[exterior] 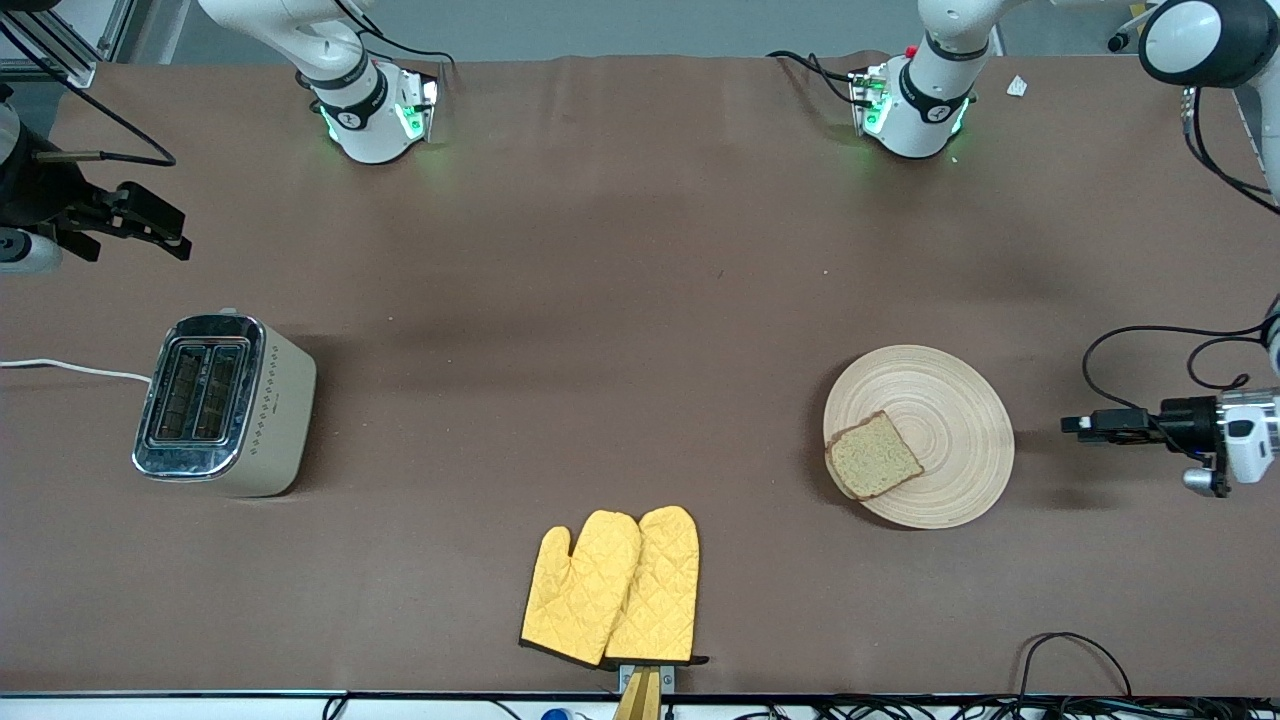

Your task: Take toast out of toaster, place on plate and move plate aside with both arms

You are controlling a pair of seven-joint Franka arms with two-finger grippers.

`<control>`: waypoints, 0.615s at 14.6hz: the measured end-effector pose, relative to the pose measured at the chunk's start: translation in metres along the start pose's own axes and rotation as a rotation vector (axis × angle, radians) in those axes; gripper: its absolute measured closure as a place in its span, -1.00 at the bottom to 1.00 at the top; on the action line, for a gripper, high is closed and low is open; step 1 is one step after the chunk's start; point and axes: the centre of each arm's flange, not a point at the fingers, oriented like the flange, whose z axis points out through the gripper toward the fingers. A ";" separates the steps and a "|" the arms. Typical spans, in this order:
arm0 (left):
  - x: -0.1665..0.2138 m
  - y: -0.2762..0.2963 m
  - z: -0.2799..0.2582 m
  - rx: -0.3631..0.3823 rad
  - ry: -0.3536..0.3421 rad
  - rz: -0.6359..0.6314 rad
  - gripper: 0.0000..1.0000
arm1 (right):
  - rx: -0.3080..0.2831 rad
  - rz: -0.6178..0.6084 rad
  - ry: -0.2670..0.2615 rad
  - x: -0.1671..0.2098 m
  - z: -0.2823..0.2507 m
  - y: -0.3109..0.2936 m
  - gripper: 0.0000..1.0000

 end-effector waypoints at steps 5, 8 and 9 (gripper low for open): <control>0.007 0.118 -0.086 0.270 0.049 0.042 -1.00 | 0.000 0.000 0.000 0.000 0.000 0.000 -1.00; 0.005 0.188 -0.108 0.382 0.088 -0.012 -1.00 | 0.000 0.000 -0.001 0.000 0.000 0.000 -1.00; 0.005 0.210 -0.110 0.408 0.100 -0.035 -1.00 | 0.000 0.000 -0.001 0.000 0.000 0.000 -1.00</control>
